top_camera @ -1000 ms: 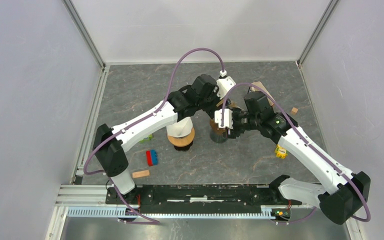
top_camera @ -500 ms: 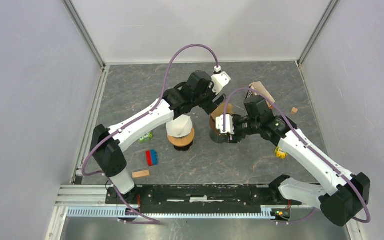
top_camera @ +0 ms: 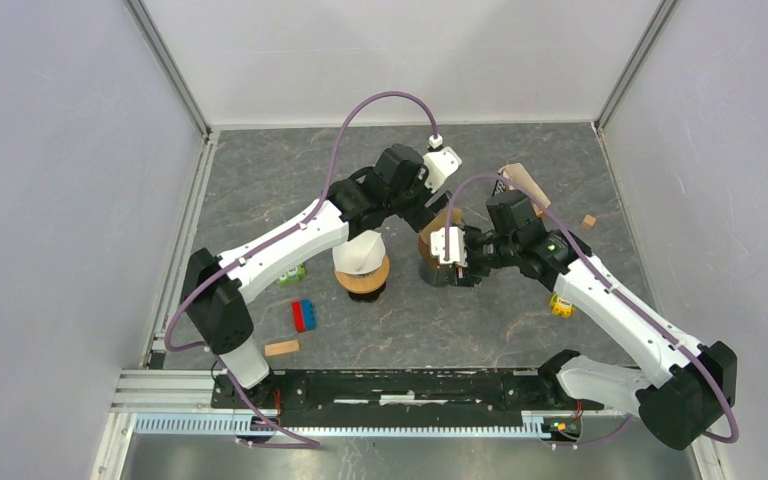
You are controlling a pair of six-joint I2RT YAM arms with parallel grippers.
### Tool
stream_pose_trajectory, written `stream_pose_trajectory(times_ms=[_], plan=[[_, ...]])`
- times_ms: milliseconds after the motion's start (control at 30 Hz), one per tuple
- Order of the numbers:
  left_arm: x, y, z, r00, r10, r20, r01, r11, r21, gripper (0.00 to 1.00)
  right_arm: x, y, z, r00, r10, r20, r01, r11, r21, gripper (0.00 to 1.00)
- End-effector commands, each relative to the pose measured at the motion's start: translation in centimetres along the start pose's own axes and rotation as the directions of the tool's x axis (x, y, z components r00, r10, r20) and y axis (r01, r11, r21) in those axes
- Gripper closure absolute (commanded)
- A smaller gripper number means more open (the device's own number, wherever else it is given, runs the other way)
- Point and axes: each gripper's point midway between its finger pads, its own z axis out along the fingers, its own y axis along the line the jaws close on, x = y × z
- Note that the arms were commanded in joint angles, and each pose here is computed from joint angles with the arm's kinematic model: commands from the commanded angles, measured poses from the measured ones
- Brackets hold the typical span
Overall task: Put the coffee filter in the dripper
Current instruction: Place the coffee filter in the coffee dripper, then reset both arms
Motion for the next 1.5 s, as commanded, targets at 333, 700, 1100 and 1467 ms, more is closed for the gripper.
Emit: stream_pose_trajectory(times_ms=[333, 700, 1100, 1467], plan=[[-3.6, -0.1, -3.2, 0.991, -0.017, 0.133, 0.01, 0.998, 0.054, 0.06, -3.5, -3.2, -2.9, 0.998, -0.001, 0.063, -0.006, 0.993, 0.115, 0.24], [-6.3, 1.2, -6.9, 0.966, -0.079, 0.245, 0.069, 0.996, 0.049, 0.02, -4.9, -4.5, -6.3, 0.988, 0.058, 0.141, -0.085, 0.977, 0.194, 0.14], [-3.3, 12.2, -12.5, 0.858, -0.356, 0.369, 0.426, 0.896, -0.124, 0.0, -4.9, -14.6, -16.6, 0.947, 0.238, 0.215, -0.32, 0.637, 0.701, 0.06], [3.0, 17.8, -18.4, 0.812, -0.327, 0.484, 0.508, 0.805, -0.307, 0.0, -2.5, -17.0, -17.9, 0.928, 0.264, 0.265, -0.362, 0.458, 0.812, 0.02]])
